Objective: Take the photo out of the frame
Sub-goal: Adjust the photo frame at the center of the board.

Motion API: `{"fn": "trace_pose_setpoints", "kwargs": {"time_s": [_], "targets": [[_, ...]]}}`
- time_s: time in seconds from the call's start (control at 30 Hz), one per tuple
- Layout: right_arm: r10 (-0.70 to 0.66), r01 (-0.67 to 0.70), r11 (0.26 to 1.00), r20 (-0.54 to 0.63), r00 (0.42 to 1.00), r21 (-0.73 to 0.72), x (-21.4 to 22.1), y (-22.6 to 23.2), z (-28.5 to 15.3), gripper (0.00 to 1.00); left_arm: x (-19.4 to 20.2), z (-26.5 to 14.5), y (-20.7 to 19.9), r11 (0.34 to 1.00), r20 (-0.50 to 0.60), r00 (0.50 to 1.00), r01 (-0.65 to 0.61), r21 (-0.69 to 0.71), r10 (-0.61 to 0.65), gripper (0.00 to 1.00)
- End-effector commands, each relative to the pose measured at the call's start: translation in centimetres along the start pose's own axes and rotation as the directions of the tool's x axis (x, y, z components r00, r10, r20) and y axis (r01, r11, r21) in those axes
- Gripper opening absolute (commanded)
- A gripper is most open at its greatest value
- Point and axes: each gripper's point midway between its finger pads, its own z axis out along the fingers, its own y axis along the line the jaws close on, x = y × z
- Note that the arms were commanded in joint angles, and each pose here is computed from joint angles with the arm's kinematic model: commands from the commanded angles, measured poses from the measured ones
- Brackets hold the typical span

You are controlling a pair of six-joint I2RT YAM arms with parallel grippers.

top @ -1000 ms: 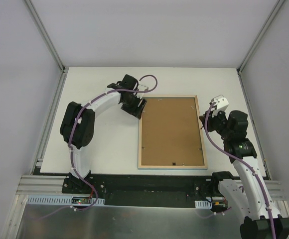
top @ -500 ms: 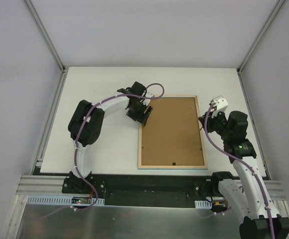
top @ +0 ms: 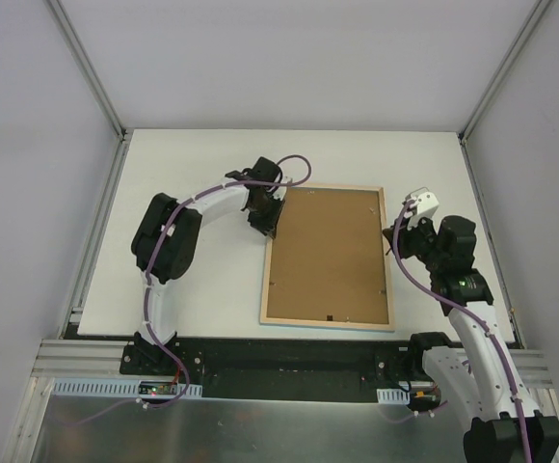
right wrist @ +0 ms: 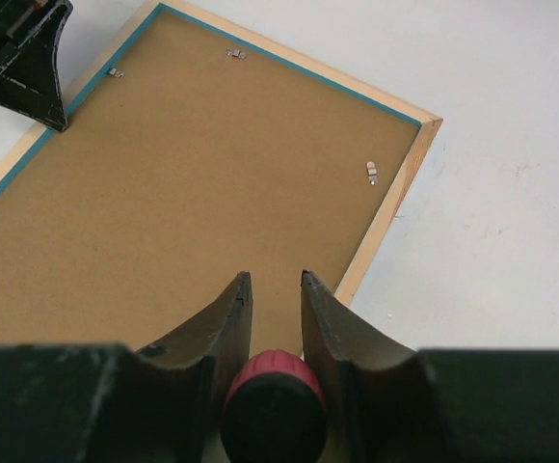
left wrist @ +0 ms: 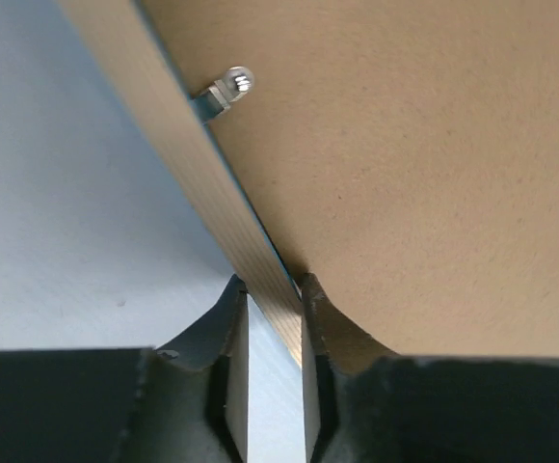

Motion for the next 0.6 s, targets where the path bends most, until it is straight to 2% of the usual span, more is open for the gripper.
{"fn": "trace_pose_setpoints", "kwargs": {"time_s": [0.0,0.07,0.27,0.57], "targets": [[-0.019,0.018,1.0,0.058,0.998,0.006,-1.5,-0.4,0.1,0.01,1.5,1.3,2.9,0.995,-0.05,0.998,0.042,-0.093,-0.047,0.07],[-0.012,0.011,1.0,0.056,0.998,0.01,-1.5,-0.5,0.2,0.01,1.6,1.3,3.3,0.993,-0.048,0.996,0.068,-0.101,-0.073,0.01],[0.005,-0.005,1.0,0.038,0.999,-0.002,-1.6,-0.5,1.0,0.01,1.5,0.8,5.3,0.979,-0.034,0.983,0.173,-0.106,-0.178,0.0],[-0.077,0.077,0.975,0.007,0.997,-0.207,-2.4,3.9,2.6,0.01,0.3,-0.5,9.3,0.937,0.022,0.945,0.326,-0.122,-0.326,0.0]]}}
